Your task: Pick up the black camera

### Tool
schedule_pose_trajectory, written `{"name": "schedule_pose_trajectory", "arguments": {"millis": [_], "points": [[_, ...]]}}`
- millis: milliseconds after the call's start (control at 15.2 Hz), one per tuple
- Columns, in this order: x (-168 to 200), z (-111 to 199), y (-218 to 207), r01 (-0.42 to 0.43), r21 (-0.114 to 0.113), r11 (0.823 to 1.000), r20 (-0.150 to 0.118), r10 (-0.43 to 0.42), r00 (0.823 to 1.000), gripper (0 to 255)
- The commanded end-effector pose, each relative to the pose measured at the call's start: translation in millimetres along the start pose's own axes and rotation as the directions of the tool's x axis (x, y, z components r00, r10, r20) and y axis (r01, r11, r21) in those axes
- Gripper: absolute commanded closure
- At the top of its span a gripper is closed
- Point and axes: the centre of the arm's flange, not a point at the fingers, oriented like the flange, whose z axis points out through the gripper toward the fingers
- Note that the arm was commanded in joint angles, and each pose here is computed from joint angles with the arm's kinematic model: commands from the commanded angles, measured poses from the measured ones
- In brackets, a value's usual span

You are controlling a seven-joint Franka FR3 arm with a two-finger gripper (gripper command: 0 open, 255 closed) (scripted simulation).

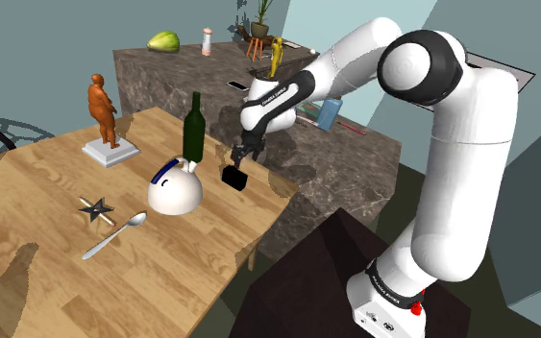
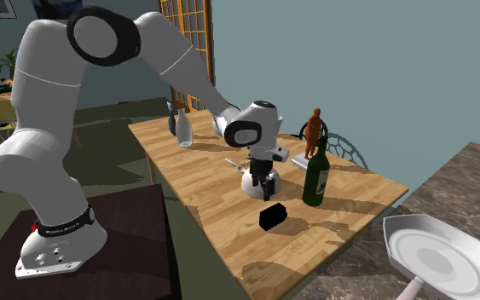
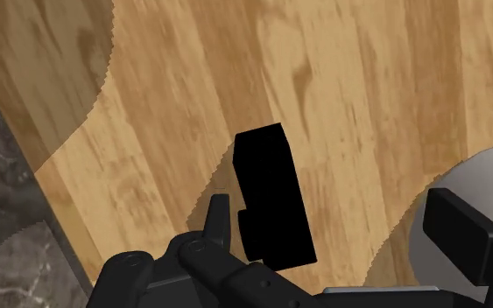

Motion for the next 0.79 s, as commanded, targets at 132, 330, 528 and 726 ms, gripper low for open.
{"name": "schedule_pose_trajectory", "arguments": {"millis": [132, 330, 528, 726], "points": [[30.5, 49.1, 8.7, 0.012, -0.014, 1.000, 0.003, -0.012, 1.000, 0], [53.0, 81.5, 13.0, 0.020, -0.025, 0.999, 0.006, -0.020, 1.000, 0], [59.0, 100.9, 14.2, 0.023, -0.028, 0.999, 0.007, -0.023, 1.000, 0], [58.9, 116.7, 14.2, 0.023, -0.028, 0.999, 0.007, -0.023, 1.000, 0]]}}
